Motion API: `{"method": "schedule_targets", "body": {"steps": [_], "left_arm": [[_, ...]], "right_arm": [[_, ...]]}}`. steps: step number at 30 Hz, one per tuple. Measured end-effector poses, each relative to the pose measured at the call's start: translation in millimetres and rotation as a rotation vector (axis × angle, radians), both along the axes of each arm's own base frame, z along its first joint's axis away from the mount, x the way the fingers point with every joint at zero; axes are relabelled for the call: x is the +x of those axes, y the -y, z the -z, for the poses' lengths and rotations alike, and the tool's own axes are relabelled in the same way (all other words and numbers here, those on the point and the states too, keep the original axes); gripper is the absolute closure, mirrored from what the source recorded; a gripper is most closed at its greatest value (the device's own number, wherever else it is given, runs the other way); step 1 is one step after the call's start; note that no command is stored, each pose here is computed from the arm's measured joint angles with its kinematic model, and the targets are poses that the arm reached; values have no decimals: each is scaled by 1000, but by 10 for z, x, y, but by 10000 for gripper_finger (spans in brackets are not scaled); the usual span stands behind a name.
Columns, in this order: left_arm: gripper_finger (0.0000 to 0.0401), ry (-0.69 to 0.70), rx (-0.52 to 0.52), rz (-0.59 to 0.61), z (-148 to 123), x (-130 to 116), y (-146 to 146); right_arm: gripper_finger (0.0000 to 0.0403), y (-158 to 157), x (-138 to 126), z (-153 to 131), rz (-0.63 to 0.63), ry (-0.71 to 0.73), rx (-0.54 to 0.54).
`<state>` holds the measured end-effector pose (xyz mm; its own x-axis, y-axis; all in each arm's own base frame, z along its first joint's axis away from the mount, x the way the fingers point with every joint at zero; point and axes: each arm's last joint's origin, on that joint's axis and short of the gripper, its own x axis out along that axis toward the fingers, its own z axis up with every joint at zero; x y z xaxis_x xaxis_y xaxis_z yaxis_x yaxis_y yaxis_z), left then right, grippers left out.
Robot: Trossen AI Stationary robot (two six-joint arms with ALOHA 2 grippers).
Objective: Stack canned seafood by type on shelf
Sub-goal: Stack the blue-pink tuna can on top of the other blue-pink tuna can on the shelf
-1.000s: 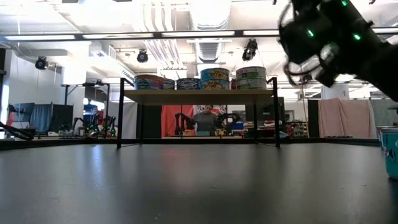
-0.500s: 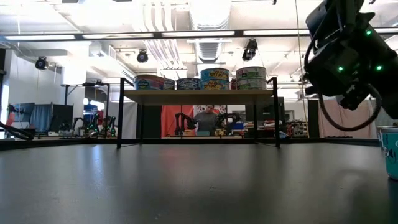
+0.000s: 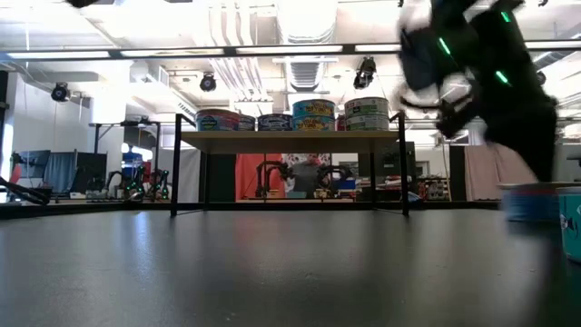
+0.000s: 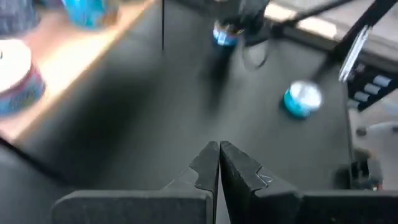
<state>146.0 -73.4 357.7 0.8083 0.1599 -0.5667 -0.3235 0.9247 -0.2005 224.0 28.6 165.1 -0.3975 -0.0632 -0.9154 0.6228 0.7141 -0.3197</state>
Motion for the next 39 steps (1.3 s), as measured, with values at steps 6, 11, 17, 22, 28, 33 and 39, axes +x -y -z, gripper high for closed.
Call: {"method": "schedule_targets", "body": {"steps": [6,11,17,22,28,33,39], "left_arm": [[401,-113,-33,-49,102,-128,2],[401,-118,-61,-35,123,-156,67],[378,-198,-91,23,321,-178,253],[341,-275,-124,5,531,-181,365],[315,-330,-180,61,755,-98,547],[291,-370,-133,87,955,-18,671],[233,-382,-74,28,1084,110,704]], "right_arm": [[394,-306,562,-613,-118,390,143],[394,-298,555,-960,-189,395,-62],[394,-161,222,-679,-243,73,-114],[394,-78,120,-297,-194,45,-10],[394,-65,216,-72,-163,217,45],[394,-262,618,-274,-256,582,250],[394,-359,718,-594,-387,670,251]]}}
